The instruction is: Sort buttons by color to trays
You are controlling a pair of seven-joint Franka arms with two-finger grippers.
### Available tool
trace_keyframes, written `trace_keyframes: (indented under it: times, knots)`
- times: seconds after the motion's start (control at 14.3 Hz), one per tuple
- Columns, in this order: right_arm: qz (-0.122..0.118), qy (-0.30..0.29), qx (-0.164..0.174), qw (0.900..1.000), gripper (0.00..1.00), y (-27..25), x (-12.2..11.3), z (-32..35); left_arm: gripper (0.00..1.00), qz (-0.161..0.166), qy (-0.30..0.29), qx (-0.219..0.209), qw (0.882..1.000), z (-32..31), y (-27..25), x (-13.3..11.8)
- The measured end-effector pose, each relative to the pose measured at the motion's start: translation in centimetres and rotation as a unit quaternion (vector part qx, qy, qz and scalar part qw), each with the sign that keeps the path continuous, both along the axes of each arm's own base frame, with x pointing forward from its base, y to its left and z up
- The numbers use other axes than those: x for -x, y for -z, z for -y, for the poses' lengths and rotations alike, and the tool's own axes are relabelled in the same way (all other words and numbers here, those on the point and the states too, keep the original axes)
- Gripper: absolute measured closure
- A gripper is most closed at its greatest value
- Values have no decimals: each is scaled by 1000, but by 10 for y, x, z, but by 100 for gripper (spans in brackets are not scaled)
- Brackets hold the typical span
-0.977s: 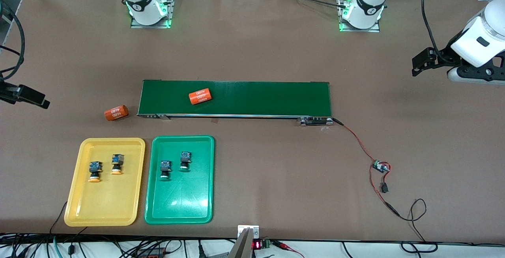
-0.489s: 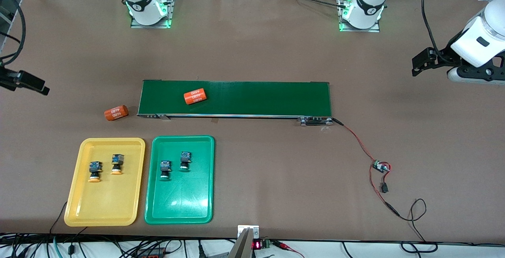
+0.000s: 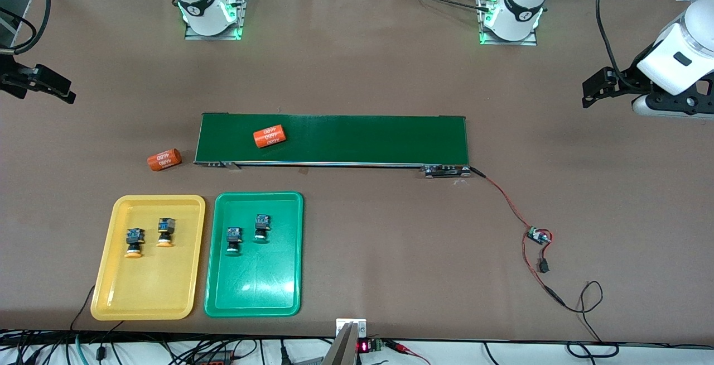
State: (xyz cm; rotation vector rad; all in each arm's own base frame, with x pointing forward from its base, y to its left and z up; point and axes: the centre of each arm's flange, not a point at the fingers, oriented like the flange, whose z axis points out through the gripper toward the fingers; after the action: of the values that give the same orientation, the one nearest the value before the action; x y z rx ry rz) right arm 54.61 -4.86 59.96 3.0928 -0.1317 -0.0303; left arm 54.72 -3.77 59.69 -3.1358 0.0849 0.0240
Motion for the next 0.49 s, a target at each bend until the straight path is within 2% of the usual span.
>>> trace_keyframes:
  times: [0.49]
  knots:
    - [-1, -1, 0, 1000, 0, 2, -2, 0, 0, 0, -1, 0, 1000, -1, 0, 0]
